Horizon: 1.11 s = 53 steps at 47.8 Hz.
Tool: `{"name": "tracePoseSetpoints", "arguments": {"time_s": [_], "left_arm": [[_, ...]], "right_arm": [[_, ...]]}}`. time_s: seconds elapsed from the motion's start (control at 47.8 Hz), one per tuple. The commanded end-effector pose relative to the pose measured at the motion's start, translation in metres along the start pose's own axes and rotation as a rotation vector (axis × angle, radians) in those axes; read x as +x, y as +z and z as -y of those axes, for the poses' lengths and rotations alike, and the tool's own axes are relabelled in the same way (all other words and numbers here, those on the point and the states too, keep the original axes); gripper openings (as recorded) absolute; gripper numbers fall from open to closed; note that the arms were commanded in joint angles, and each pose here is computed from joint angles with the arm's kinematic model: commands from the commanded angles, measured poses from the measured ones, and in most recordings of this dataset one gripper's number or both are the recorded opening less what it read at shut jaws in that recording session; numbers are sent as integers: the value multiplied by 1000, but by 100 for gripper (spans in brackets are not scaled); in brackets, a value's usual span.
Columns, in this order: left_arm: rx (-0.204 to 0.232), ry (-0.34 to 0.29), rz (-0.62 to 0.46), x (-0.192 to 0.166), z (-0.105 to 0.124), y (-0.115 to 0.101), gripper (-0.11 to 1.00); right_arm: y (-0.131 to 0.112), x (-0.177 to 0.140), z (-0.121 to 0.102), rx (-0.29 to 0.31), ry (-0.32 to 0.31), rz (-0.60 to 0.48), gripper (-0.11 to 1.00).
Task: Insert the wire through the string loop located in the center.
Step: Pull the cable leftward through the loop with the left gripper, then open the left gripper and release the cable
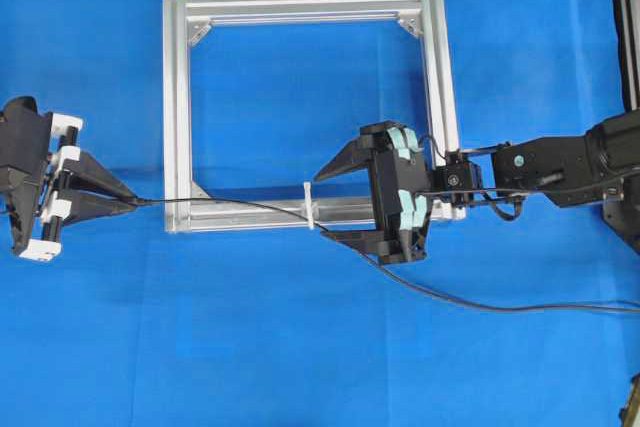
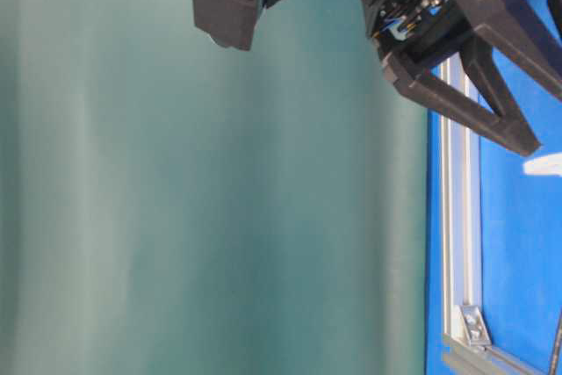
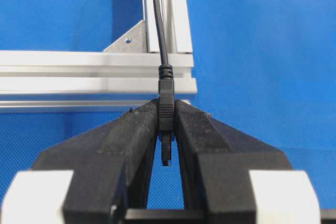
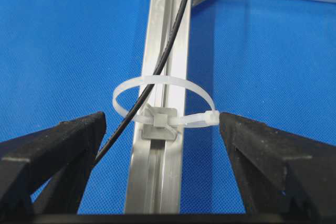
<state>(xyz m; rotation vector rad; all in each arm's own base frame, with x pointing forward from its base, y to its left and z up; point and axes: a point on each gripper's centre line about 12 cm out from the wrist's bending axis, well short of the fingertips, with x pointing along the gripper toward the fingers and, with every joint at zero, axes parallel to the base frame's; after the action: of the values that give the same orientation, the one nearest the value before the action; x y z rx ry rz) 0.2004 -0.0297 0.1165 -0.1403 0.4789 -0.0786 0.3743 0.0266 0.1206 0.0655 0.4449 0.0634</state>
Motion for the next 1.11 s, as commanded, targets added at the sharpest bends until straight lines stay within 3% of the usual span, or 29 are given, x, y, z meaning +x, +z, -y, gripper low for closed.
{"name": "tracePoseSetpoints", "arguments": {"time_s": [0.0,0.209,0.272,0.439,0.523,0.816,1.088], "left_arm": [[5,-10,23,2,3,7,8],[-5,-9,28,2,3,9,11],[-6,-9,26,3,3,9,25],[-10,2,4,4,1,8,76],[-14,10,-4,5,-1,8,90],[-22,14,0,4,-2,11,90],[-28,13,7,3,1,33,90]], "right_arm": [[12,-2,-1,2,2,37,96],[12,-2,-1,2,2,37,96],[13,-2,-1,2,2,38,96],[13,-5,-1,4,2,40,96],[12,-6,-2,3,3,34,96],[15,-7,-2,2,3,31,96],[32,-20,-3,0,1,41,96]]}}
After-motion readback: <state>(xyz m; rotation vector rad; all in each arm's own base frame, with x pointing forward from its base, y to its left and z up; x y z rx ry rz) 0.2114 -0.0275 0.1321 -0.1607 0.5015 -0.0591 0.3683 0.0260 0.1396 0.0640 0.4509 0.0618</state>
